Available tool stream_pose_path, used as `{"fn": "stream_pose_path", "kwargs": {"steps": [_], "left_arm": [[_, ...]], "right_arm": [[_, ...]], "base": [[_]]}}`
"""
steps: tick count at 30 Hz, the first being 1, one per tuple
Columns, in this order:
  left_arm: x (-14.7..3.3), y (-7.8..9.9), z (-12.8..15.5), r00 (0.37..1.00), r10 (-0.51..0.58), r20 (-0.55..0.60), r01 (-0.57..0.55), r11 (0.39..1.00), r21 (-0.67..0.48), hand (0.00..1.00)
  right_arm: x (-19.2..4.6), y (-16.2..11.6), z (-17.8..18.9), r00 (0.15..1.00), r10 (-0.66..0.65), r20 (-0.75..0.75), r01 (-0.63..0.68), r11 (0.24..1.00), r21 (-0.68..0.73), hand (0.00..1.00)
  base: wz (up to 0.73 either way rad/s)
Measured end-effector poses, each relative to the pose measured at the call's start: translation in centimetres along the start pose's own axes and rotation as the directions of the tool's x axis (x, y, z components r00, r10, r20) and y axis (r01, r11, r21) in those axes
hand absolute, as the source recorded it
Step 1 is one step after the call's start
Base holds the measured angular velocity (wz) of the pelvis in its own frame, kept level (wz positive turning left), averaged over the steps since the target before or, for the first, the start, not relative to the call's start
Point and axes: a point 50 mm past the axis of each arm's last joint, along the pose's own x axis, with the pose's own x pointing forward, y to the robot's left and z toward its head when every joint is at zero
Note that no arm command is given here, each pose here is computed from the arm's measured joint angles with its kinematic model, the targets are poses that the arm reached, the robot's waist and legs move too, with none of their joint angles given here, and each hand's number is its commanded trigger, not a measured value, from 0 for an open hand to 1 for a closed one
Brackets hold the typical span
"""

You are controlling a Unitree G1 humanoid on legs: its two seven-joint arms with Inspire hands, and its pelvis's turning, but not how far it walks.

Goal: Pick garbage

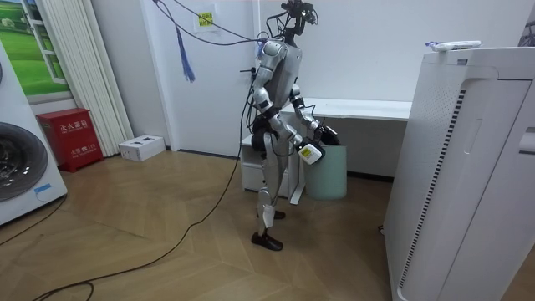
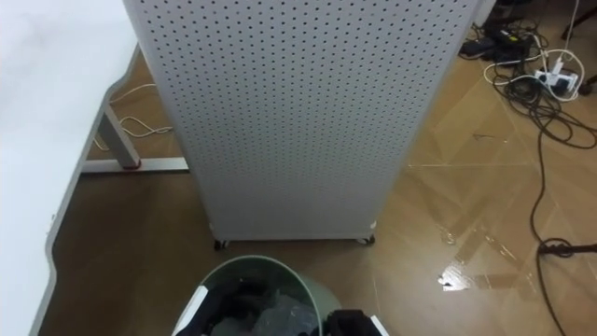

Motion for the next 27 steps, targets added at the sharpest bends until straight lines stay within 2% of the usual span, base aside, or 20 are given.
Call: {"fn": "stream_pose_path", "kwargs": {"steps": [14, 19, 27], "left_arm": [[0.1, 0.3, 0.2, 1.0, -0.02, 0.014, 0.019, 1.0, 0.013, 0.0], [-1.2, 1.2, 0.6, 0.997, -0.003, 0.073, 0.001, 0.999, 0.034, 0.0], [-2.1, 2.2, 0.4, 0.996, 0.043, 0.079, -0.044, 0.999, 0.013, 0.0]], "right_arm": [[0.0, -0.5, 0.4, 1.0, -0.017, 0.014, 0.017, 1.0, 0.009, 1.0], [-1.0, -0.1, 1.0, 0.998, -0.005, 0.062, 0.004, 1.0, 0.017, 1.0], [-1.1, -0.5, 1.8, 0.996, 0.008, 0.092, -0.007, 1.0, -0.008, 1.0]], "base": [[0.0], [-0.23], [-0.38]]}}
